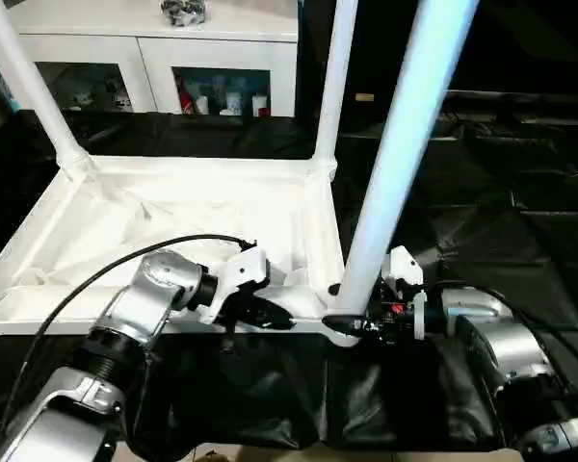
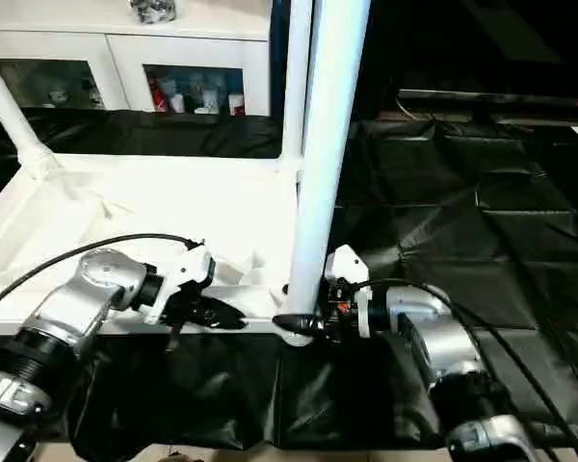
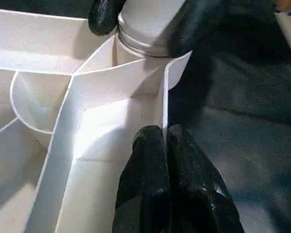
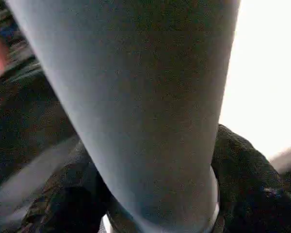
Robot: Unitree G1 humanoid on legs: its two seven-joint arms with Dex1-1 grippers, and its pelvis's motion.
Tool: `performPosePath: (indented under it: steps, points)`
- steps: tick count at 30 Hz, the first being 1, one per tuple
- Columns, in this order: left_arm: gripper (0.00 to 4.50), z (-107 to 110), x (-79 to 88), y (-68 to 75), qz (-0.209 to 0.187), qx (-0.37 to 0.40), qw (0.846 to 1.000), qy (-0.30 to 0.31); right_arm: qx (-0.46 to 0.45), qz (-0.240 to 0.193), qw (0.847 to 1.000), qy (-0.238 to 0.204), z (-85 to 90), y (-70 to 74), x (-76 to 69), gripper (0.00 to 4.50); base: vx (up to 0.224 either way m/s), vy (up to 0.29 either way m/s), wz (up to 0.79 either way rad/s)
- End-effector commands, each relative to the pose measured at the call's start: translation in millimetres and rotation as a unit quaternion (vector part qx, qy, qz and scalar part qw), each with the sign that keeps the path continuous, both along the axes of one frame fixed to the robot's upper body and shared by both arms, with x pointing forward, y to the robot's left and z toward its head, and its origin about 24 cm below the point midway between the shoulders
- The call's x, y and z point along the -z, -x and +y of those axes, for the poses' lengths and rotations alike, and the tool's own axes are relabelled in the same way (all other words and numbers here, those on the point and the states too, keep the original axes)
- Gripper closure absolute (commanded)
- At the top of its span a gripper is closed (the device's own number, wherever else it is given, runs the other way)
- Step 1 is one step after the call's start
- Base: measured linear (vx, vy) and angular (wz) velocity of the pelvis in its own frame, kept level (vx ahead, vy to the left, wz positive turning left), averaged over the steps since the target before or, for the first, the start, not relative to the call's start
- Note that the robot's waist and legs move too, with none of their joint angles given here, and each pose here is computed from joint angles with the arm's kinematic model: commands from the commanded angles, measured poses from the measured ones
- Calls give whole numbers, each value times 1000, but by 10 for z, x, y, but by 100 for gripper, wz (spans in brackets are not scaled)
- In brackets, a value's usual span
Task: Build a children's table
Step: Rotate leg to tighten
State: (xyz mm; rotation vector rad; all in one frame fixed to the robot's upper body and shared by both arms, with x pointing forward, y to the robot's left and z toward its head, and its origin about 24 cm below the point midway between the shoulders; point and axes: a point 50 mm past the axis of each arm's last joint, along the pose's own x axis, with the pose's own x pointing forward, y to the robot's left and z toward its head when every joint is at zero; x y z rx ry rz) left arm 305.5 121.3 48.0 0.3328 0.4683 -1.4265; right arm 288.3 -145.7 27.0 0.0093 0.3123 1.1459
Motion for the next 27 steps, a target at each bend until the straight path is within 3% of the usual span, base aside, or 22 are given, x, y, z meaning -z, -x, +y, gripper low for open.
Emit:
performPosePath:
  steps: [1, 5, 6, 7, 11, 13, 15, 18, 20, 22, 23, 24, 25, 27]
  points:
    - [450, -166, -128, -87, -30, -10, 999, 24, 26, 6, 1000, 10, 118, -14, 96, 191, 0, 0, 0]
    - [450, -288, -133, -129, -43, -36, 998, 31, 109, 15, 994, 18, 183, -94, 191, 191, 0, 0, 0]
    - [450, -437, -132, -164, -52, -67, 996, 41, 187, 22, 982, 10, 317, -158, 242, 191, 0, 0, 0]
    - [450, -498, -131, -169, -56, -77, 994, 44, 205, 22, 978, 3, 397, -170, 243, 191, 0, 0, 0]
    - [450, -602, -125, -163, -57, -89, 993, 54, 240, 16, 971, 9, 539, -195, 246, 191, 0, 0, 0]
    - [450, -716, -122, -124, -59, -84, 993, 62, 228, -10, 974, 11, 723, -184, 224, 191, 0, 0, 0]
    - [450, -745, -126, -108, -59, -78, 993, 65, 227, -15, 974, 9, 755, -186, 212, 135, 0, 0, 0]
    - [450, -735, -117, -82, -67, -64, 994, 61, 213, -23, 977, 3, 667, -191, 171, 114, 0, 0, 0]
    - [450, -728, -112, -78, -68, -63, 994, 60, 207, -29, 978, 6, 639, -189, 161, 77, 0, 0, 0]
    - [450, -690, -92, -70, -74, -58, 994, 52, 171, -53, 984, 20, 475, -147, 119, 77, 0, 0, 0]
    - [450, -690, -92, -70, -74, -58, 994, 52, 171, -53, 984, 20, 475, -147, 119, 77, 0, 0, 0]
    - [450, -661, -77, -65, -75, -56, 995, 47, 144, -69, 987, 28, 233, -89, 60, 77, 0, 0, 0]
    - [450, -661, -77, -65, -75, -56, 995, 47, 144, -69, 987, 28, 233, -89, 60, 77, 0, 0, 0]
    - [450, -640, -66, -57, -73, -52, 995, 46, 143, -78, 986, 22, -243, -6, -88, 77, 0, 0, 0]
